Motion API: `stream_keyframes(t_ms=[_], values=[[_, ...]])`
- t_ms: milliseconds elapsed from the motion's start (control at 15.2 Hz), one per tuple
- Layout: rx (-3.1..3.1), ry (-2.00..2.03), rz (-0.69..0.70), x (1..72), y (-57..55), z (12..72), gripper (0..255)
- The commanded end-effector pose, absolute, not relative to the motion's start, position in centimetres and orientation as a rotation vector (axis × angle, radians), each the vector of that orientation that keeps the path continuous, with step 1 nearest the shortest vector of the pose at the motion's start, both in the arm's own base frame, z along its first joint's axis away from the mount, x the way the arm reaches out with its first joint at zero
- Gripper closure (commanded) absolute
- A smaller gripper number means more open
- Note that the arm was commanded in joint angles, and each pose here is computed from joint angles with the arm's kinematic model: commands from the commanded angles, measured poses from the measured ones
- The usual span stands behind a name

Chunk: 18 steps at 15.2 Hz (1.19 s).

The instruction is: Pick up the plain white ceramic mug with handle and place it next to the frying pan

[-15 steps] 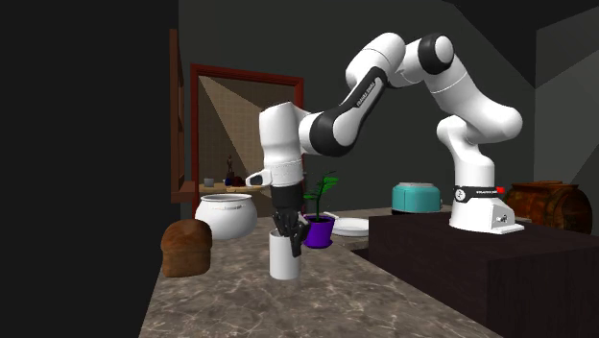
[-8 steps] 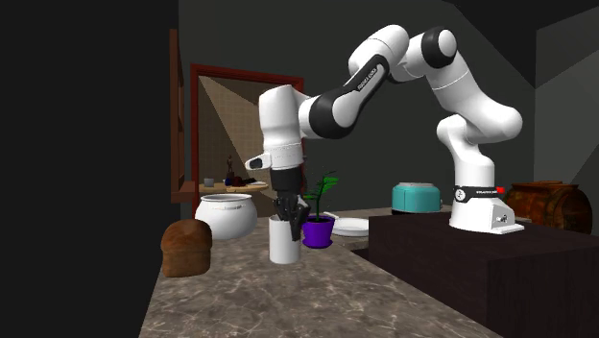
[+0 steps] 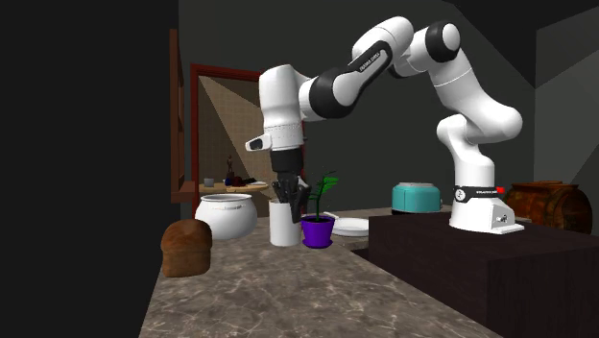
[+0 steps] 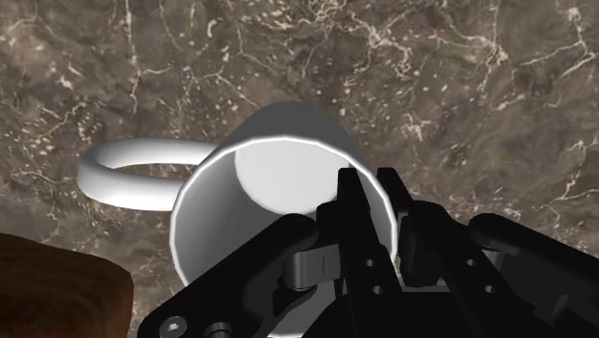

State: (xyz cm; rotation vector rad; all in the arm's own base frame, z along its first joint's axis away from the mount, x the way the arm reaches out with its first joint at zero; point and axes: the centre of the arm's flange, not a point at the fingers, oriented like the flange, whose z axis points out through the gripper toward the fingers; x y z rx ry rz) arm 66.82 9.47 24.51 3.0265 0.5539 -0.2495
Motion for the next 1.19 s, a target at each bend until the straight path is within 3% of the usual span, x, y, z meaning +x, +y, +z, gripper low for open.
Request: stream_keyframes(t_ms=[0,726,1122], values=[[3.026,0.554,-0.25,66.9,9.5,25.5,255],[3.026,0.554,-0.25,66.9,9.5,30.9,255],[3.026,0.554,-0.25,60.5,4.8,30.9,255]])
